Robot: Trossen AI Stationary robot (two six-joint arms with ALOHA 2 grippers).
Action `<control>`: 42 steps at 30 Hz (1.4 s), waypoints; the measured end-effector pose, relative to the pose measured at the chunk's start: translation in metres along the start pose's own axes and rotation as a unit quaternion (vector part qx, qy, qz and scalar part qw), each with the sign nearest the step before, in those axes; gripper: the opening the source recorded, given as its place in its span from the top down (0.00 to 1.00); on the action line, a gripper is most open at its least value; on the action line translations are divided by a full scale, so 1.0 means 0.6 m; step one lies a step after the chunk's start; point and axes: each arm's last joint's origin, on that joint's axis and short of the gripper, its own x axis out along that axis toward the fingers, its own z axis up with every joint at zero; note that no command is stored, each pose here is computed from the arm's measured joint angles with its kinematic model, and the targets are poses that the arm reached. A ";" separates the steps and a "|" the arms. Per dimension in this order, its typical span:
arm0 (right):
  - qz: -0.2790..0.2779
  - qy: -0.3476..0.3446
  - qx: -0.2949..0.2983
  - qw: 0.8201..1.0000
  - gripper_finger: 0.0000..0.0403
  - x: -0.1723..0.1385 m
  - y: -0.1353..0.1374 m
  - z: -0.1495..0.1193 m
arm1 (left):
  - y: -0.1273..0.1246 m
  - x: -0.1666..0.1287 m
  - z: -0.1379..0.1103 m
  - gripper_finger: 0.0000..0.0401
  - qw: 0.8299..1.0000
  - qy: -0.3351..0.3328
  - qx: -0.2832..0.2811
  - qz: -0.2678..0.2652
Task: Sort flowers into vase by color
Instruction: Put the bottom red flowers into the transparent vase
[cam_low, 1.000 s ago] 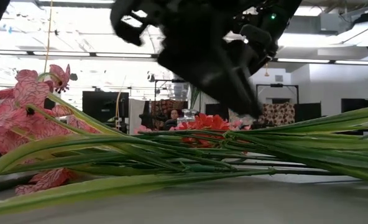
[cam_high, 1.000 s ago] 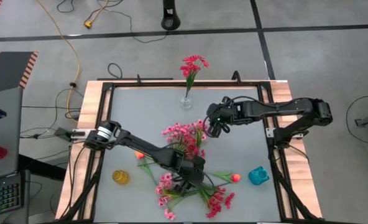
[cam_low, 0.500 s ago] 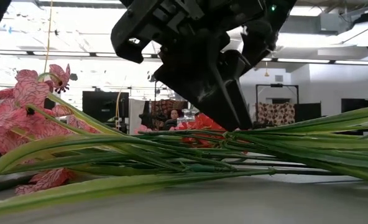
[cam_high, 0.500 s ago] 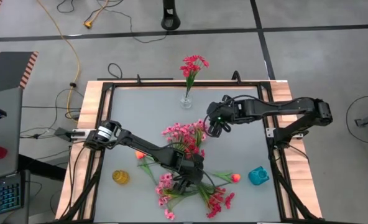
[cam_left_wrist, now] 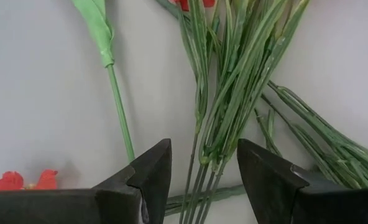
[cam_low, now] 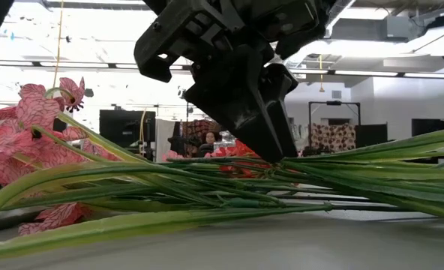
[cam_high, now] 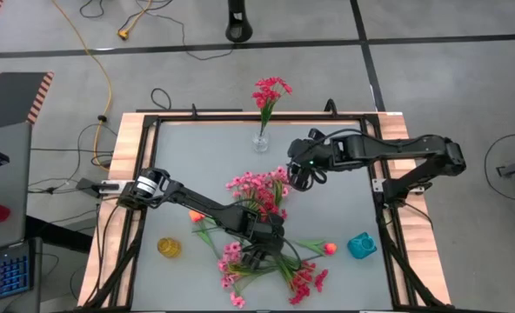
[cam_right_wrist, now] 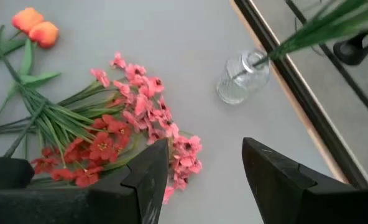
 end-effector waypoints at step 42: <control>-0.023 0.000 -0.022 1.000 0.43 -0.077 -0.052 0.009 | 0.010 0.031 0.007 0.97 0.999 -0.006 -0.031 0.012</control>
